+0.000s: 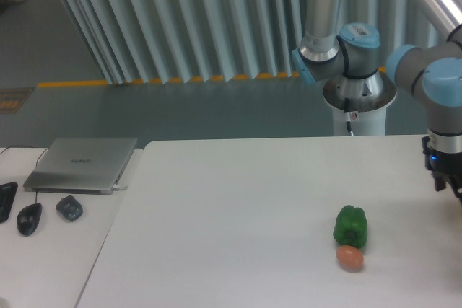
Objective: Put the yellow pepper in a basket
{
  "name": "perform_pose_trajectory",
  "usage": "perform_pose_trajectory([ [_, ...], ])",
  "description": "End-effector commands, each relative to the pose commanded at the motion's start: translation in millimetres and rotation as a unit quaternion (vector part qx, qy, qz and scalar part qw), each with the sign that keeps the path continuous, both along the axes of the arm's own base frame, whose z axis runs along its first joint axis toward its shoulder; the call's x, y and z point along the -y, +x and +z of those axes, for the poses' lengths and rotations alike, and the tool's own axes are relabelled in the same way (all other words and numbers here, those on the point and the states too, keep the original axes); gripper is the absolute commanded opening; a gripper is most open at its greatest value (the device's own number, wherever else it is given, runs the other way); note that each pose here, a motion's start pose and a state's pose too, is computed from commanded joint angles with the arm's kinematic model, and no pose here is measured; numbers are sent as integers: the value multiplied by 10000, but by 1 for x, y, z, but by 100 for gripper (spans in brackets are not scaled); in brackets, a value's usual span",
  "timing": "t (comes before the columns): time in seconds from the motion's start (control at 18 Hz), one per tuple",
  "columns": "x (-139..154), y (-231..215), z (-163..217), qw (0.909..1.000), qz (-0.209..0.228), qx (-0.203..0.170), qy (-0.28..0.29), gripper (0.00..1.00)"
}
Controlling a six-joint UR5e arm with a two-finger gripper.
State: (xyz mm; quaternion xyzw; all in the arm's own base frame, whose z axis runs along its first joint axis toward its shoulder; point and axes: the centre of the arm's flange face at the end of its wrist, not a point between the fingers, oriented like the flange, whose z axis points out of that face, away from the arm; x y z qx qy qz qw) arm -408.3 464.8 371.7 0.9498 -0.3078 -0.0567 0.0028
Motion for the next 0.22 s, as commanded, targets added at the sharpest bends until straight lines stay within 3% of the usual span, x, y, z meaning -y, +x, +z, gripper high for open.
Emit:
perform_pose_trajectory([
  [0.22, -3, 5, 4, 9993, 247, 163, 240, 100],
])
